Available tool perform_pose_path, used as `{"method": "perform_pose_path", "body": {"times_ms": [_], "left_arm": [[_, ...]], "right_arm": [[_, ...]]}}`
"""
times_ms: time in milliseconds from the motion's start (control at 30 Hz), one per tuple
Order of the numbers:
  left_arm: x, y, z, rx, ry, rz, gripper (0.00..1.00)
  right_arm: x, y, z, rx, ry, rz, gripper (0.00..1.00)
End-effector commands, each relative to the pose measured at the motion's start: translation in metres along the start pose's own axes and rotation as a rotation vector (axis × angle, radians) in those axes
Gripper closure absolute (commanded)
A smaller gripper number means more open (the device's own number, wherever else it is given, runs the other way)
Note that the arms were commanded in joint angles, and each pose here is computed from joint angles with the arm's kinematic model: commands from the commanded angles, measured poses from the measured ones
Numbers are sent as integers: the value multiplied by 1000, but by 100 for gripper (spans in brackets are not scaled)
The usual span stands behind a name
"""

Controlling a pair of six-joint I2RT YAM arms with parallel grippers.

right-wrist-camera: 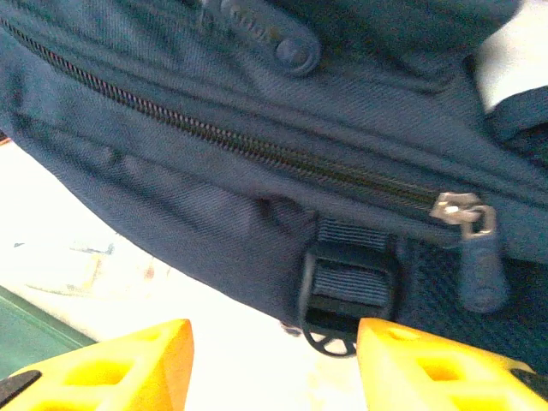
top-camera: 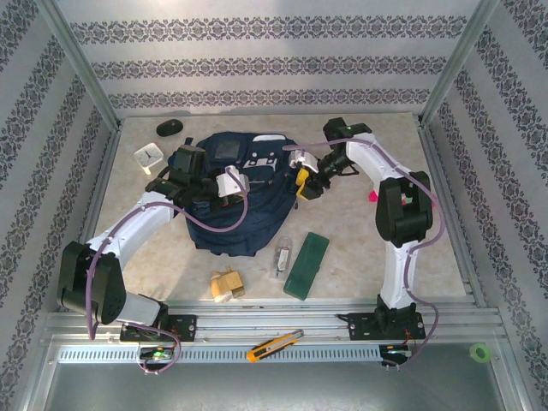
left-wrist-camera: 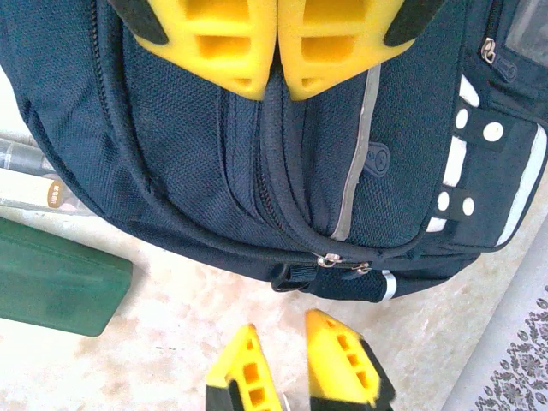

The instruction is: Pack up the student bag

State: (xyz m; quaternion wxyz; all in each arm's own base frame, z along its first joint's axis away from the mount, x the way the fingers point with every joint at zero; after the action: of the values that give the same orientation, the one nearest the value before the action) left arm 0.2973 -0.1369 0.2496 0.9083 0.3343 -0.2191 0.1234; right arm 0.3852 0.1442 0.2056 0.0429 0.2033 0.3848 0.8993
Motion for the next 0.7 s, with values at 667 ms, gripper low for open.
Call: {"method": "perform_pose_path", "body": {"times_ms": [667], "left_arm": [[9,9,13,-99,-67,46,100]], "right_arm": [[-27,-35,17,6,33,62,47]]}}
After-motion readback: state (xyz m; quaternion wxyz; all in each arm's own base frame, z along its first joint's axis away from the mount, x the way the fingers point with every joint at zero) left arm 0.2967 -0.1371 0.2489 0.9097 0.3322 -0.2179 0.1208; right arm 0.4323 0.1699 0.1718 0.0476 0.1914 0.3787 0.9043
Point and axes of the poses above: each hand's point on the last joint's axis, 136 mm out from that joint toward the fingers, its own y axis back along the fingers, its own x axis along the line the jaws close on, z = x × y, the point moved 10 cm from there along y, back along the fingers, and after that the axes turned 13 degrees about -y, right-handed, at the moved point
